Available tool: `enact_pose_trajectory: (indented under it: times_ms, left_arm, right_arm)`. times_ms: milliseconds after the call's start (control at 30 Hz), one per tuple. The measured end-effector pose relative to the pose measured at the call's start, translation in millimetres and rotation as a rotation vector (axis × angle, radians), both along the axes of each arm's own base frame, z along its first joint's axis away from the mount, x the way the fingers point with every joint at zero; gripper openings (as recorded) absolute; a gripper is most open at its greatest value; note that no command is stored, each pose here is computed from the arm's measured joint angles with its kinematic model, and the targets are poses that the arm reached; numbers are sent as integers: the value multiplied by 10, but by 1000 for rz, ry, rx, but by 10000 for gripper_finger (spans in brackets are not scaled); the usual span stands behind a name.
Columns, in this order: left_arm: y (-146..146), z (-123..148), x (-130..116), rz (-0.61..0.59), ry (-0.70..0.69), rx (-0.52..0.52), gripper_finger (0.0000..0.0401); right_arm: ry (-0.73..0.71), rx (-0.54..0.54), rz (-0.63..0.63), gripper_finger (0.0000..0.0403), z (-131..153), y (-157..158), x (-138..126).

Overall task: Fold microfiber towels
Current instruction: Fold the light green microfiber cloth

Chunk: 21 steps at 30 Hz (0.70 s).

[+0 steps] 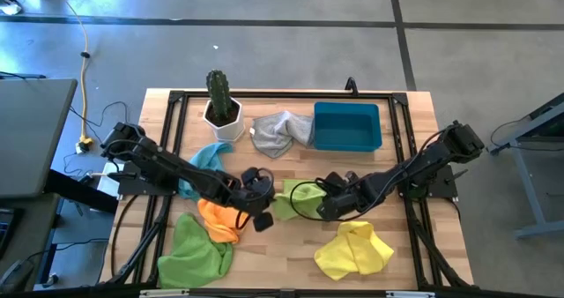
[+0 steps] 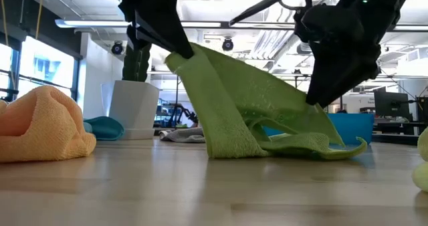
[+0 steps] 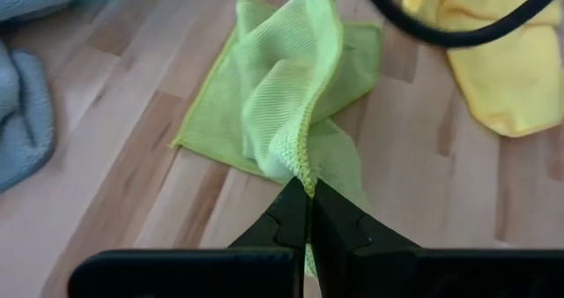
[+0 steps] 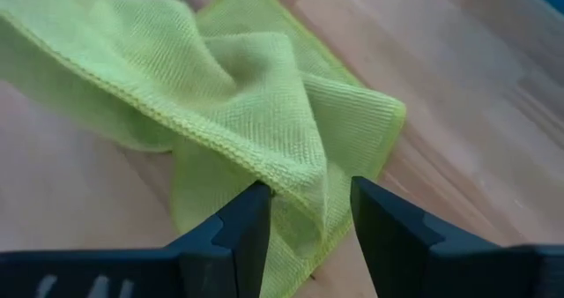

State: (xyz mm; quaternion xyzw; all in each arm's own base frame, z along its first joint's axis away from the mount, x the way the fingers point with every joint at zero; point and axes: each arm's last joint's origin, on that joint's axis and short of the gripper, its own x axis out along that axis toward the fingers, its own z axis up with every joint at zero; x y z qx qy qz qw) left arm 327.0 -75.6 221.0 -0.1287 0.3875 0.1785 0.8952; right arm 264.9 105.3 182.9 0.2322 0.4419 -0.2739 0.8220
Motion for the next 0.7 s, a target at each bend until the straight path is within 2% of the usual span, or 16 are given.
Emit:
enact_pose_trajectory:
  times_ms: [233,433,567,700]
  left_arm:
    - [26,-20,-20,-10,38,23,0]
    - [34,-18,-19,-8,36,45,0]
    - [48,-21,-20,-3,42,46,0]
    - [48,-25,-26,-4,49,48,0]
  right_arm:
    - [23,-27,-82,149,-16,-17,-62]
    - [20,-42,-72,149,-19,-19,-62]
    - [-7,-3,-58,149,-237,-42,-129]
    - [-122,82,-45,149,-457,-52,-172]
